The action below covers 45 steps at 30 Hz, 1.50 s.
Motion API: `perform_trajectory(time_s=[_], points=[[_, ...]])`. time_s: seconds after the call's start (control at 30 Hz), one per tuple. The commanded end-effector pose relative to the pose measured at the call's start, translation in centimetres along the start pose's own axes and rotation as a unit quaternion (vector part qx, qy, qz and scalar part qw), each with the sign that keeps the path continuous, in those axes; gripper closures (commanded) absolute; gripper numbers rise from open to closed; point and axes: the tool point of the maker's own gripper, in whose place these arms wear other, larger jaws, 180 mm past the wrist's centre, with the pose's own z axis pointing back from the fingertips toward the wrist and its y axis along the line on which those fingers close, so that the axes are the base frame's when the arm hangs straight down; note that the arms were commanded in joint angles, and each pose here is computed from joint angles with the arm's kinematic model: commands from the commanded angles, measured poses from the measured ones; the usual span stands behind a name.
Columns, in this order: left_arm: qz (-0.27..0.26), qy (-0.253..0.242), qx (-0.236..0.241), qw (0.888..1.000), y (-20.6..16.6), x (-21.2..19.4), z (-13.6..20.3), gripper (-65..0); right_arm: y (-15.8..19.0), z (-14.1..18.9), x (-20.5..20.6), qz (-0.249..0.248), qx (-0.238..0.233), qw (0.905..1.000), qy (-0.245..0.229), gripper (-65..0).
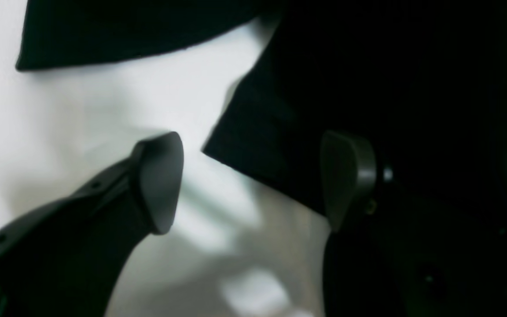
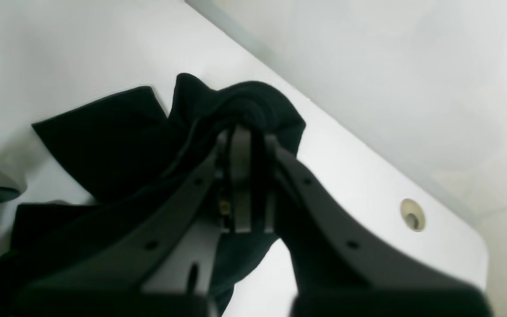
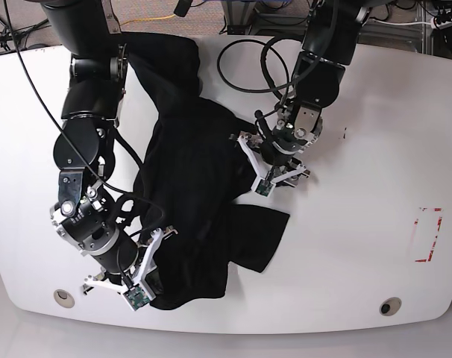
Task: Fold the T-shirt properly
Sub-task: 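Reach the left gripper down and grasp another edge of the shirt, then lift the shirt with both grippers and shake it out, spreading it flat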
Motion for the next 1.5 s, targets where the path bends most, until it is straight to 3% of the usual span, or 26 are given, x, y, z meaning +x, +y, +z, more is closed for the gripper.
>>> perform_trajectory(time_s=[0.0,0.2,0.23,0.47,0.67,0.9,1.17,1.33,1.47], points=[[-0.006,0.011,-0.002,1.0,-0.1,0.1,-0.4,-34.2,-1.0,0.7,2.1,0.01,-0.014,0.9993,-0.033,0.0],[-0.017,0.034,-0.014,0.999,-1.2,-1.6,-0.9,-1.1,-1.2,1.1,2.4,0.014,-0.018,0.999,-0.038,0.0],[-0.017,0.034,-0.013,0.999,-1.1,-1.6,-0.9,0.0,-1.2,1.1,2.4,0.015,-0.018,0.999,-0.037,0.0],[-0.011,0.013,0.005,1.0,0.6,-0.2,-0.1,0.0,-1.5,1.2,2.5,0.016,-0.022,0.9989,-0.038,0.0],[-0.004,-0.078,0.077,0.994,6.3,5.2,4.7,0.0,-4.2,1.9,3.6,0.011,-0.051,0.9973,-0.05,0.0],[-0.037,-0.119,0.155,0.98,12.2,9.9,10.9,0.0,-6.7,2.2,5.5,0.026,-0.07,0.9954,-0.06,0.0],[-0.083,-0.193,0.248,0.946,18.3,17.3,17.9,0.0,-10.8,1.7,9.6,0.02,-0.091,0.9927,-0.077,0.0],[-0.07,-0.244,0.315,0.915,22.7,22.9,22.7,-4.2,-13.4,2.4,13.5,0.021,-0.107,0.9889,-0.102,0.0],[-0.12,-0.269,0.334,0.896,23.8,27.5,25.8,-5.4,-13.9,3.4,17.7,0.063,-0.115,0.9838,-0.122,0.0]])
